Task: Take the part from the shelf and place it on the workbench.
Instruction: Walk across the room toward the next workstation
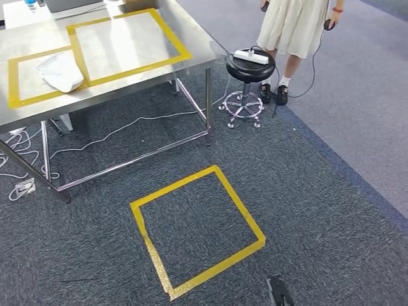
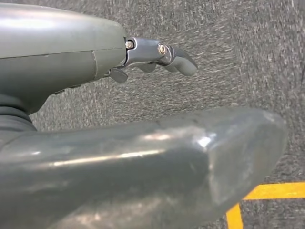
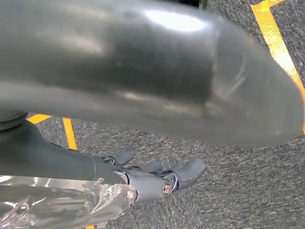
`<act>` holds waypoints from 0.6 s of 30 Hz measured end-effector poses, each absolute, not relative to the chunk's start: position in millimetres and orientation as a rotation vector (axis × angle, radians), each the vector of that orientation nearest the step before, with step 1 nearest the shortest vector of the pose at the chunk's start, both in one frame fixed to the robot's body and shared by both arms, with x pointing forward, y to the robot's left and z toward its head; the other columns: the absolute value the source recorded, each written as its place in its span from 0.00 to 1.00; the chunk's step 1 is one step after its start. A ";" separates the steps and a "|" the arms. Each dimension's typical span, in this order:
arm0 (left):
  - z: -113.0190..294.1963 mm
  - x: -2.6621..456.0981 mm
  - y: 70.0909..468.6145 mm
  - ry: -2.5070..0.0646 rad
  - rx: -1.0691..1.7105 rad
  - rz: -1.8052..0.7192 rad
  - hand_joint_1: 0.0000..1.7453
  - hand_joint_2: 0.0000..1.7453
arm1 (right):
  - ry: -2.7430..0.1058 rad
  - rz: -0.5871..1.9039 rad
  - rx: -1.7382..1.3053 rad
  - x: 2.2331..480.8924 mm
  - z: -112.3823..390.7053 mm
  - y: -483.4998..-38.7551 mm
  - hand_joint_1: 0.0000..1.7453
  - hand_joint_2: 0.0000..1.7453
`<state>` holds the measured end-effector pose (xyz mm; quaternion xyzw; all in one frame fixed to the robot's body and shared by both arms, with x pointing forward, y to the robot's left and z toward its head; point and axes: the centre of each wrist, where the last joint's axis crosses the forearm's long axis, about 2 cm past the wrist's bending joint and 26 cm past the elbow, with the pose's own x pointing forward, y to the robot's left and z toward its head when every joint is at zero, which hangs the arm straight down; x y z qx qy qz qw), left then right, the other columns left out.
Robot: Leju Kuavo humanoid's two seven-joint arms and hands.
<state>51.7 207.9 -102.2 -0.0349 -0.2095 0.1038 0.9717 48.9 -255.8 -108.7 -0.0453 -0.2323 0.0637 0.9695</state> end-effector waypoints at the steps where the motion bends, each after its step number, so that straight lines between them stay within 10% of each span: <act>1: -102.2 52.0 207.9 -0.424 -0.070 0.208 0.00 0.00 | -0.469 0.129 -0.091 48.6 -108.8 -255.7 0.00 0.00; 18: -102.2 52.5 208.1 -0.423 -0.066 0.208 0.00 0.00 | -0.463 0.126 -0.086 45.7 -109.1 -254.9 0.00 0.00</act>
